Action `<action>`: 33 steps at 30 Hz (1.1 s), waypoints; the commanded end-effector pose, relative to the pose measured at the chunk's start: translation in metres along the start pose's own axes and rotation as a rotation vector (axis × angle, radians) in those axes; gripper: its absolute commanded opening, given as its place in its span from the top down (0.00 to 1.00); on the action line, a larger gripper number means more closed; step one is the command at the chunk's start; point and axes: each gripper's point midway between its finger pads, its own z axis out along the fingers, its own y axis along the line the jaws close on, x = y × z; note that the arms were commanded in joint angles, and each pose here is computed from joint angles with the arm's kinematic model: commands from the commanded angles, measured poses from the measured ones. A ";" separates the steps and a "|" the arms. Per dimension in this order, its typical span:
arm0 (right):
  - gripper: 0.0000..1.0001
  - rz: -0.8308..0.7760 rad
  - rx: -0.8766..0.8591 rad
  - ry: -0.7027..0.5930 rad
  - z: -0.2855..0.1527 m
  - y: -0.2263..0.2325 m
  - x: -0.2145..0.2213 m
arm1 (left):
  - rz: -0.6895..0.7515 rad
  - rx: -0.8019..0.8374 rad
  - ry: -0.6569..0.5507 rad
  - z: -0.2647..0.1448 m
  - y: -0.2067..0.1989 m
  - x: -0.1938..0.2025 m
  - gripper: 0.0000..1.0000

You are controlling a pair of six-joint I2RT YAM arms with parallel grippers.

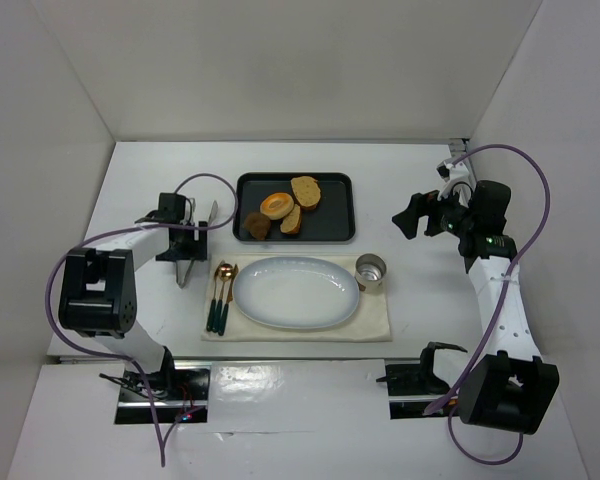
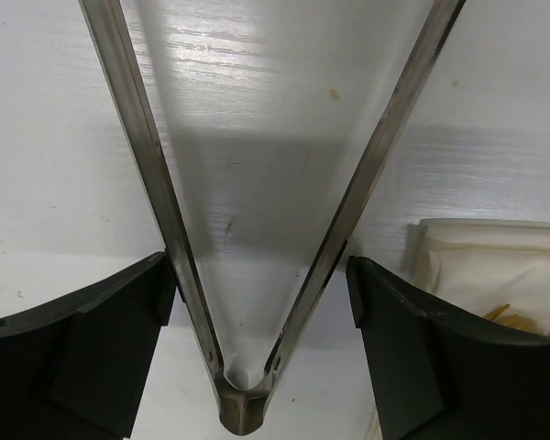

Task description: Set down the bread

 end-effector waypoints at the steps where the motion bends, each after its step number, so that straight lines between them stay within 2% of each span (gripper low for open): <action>1: 0.01 -0.025 -0.005 -0.016 -0.001 0.002 -0.009 | -0.003 0.009 -0.015 0.001 0.002 -0.011 0.08; 4: 0.01 -0.025 -0.006 -0.016 -0.001 0.002 -0.009 | -0.010 0.029 -0.001 0.005 0.000 -0.010 0.09; 8: 0.01 -0.025 -0.006 -0.016 -0.001 0.002 -0.009 | -0.010 0.028 0.008 0.007 0.000 -0.008 0.24; 12: 0.01 -0.025 -0.006 -0.016 -0.001 0.002 -0.009 | -0.009 0.038 0.020 0.007 -0.001 -0.005 0.48; 13: 0.01 -0.025 -0.006 -0.016 -0.001 0.002 -0.009 | -0.018 0.038 0.020 0.007 -0.002 -0.005 0.70; 14: 0.01 -0.025 -0.006 -0.016 -0.001 0.002 -0.009 | -0.018 0.037 0.029 0.006 -0.002 -0.003 0.79; 17: 0.01 -0.025 -0.006 -0.016 -0.001 0.002 -0.009 | -0.029 0.040 -0.007 -0.003 -0.002 -0.011 0.97; 18: 0.01 -0.025 -0.006 -0.016 -0.001 0.002 -0.009 | -0.040 0.055 -0.040 -0.010 -0.004 -0.020 1.00; 27: 0.01 -0.025 -0.015 -0.018 -0.001 0.003 -0.009 | -0.110 0.222 -0.264 -0.091 -0.033 -0.078 1.00; 28: 0.01 -0.025 -0.015 -0.018 -0.001 0.003 -0.009 | -0.098 0.233 -0.283 -0.103 -0.038 -0.081 0.93; 30: 0.01 -0.025 -0.015 -0.018 -0.001 0.003 -0.009 | -0.083 0.279 -0.304 -0.119 -0.047 -0.090 0.90; 33: 0.01 -0.031 -0.014 -0.025 -0.003 0.005 -0.011 | -0.065 0.332 -0.305 -0.139 -0.058 -0.095 0.75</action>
